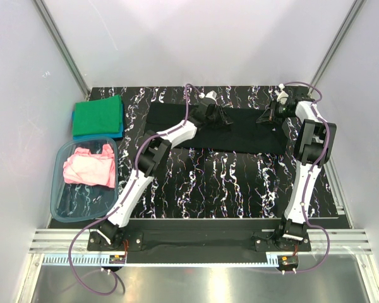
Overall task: Fold and stack the t-shirts
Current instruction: Fold the tshirt
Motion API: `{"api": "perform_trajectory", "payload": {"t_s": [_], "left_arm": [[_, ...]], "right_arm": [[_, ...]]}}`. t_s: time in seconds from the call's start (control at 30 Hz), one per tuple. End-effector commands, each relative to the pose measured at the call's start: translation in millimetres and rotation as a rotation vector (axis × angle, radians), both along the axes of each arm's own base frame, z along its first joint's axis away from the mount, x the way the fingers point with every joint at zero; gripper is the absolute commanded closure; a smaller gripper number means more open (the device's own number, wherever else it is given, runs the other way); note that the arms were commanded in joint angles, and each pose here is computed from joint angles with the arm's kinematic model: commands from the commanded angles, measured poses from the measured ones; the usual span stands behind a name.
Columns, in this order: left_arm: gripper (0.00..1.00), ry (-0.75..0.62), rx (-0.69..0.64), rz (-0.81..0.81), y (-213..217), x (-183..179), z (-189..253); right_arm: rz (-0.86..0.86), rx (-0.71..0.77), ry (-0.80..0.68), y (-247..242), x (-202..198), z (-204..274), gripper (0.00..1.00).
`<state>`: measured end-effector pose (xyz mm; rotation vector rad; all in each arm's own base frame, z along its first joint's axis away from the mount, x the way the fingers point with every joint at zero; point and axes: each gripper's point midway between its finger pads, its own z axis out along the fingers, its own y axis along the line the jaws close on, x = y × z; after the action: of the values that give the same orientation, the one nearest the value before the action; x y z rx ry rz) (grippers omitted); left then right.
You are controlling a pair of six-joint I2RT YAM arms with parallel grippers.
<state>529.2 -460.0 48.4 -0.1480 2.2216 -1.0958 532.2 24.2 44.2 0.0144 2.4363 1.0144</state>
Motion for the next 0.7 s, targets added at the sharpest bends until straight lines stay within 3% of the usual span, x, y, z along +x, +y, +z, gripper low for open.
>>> {"api": "perform_trajectory", "payload": {"t_s": [0.0, 0.13, 0.67], "left_arm": [[0.78, -0.085, -0.069, -0.003, -13, 12, 33], [1.00, -0.084, -0.076, -0.005, -14, 12, 36], [1.00, -0.158, -0.054, 0.074, 14, 12, 79]], "right_arm": [[0.022, -0.007, -0.106, 2, 7, 42, 0.86], [0.018, -0.018, -0.108, 1, 7, 42, 0.88], [-0.001, -0.061, -0.225, -3, 15, 74, 1.00]]}}
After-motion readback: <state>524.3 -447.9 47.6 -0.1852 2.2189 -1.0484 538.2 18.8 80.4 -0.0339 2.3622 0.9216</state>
